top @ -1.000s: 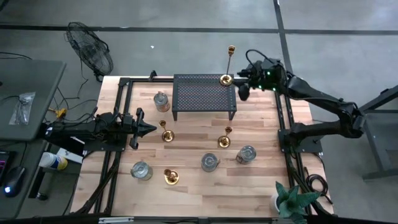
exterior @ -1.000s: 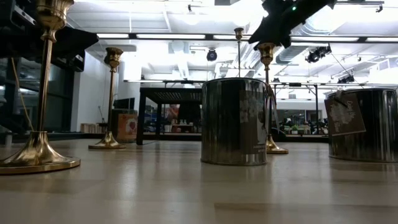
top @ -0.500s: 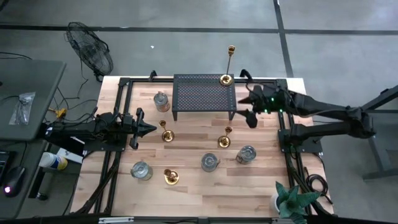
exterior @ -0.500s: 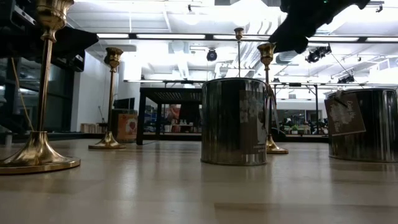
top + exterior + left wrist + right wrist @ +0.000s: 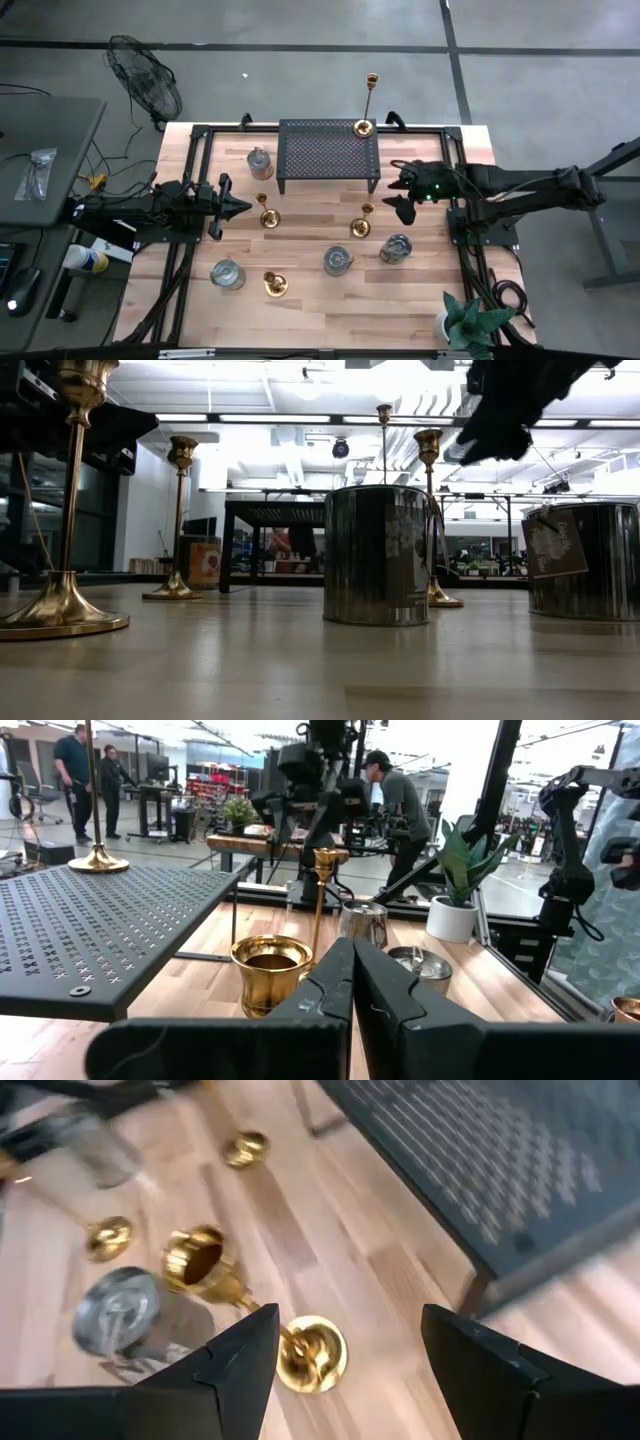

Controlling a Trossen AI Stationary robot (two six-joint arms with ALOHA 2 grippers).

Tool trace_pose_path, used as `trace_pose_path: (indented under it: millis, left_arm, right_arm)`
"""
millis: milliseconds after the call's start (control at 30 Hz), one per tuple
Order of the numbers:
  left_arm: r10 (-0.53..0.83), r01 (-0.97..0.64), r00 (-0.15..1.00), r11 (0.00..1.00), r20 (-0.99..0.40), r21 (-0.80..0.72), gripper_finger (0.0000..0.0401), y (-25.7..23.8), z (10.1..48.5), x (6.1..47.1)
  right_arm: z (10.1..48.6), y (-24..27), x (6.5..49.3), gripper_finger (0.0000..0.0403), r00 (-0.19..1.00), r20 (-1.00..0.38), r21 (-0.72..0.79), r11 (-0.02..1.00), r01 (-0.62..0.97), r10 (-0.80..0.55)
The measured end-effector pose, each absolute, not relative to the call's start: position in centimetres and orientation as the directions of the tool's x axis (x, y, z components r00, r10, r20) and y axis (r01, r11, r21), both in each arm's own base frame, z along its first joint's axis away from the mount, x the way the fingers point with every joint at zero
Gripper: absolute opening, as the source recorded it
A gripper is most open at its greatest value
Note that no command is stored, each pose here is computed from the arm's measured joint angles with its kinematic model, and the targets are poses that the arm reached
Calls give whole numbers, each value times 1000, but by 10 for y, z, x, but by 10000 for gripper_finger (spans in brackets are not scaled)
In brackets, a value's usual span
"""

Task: Pick & Place candle stick holders
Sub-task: Align the golden candle holder with the golden candle holder on the shelf

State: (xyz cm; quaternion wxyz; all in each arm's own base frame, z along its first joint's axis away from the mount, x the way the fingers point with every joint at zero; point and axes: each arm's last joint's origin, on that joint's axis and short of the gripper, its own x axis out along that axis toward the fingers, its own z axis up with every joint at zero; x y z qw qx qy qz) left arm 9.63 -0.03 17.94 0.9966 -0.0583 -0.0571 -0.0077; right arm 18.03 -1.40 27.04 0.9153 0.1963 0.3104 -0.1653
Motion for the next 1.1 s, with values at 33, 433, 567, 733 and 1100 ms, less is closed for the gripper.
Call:
trace_pose_path:
  millis: [33, 433, 567, 733, 1100]
  left_arm:
    - [-9, 22, 993, 993, 115, -115, 1, 0, 179, 96]
    - [-8, 21, 993, 993, 115, -115, 1, 0, 179, 96]
    - [-8, 22, 993, 993, 115, -115, 1, 0, 179, 96]
    - [-8, 22, 993, 993, 115, -116, 1, 0, 179, 96]
    - [-9, 22, 993, 993, 115, -116, 1, 0, 179, 96]
  right_arm:
    - [268, -12, 179, 239, 735, -651, 267, 851, 453, -187]
    - [252, 18, 190, 284, 677, -729, 267, 870, 415, -99]
    - [246, 24, 203, 297, 682, -726, 219, 910, 351, -88]
    - [240, 26, 222, 298, 716, -690, 208, 920, 333, -104]
    - [224, 29, 245, 298, 728, -672, 198, 916, 349, -132]
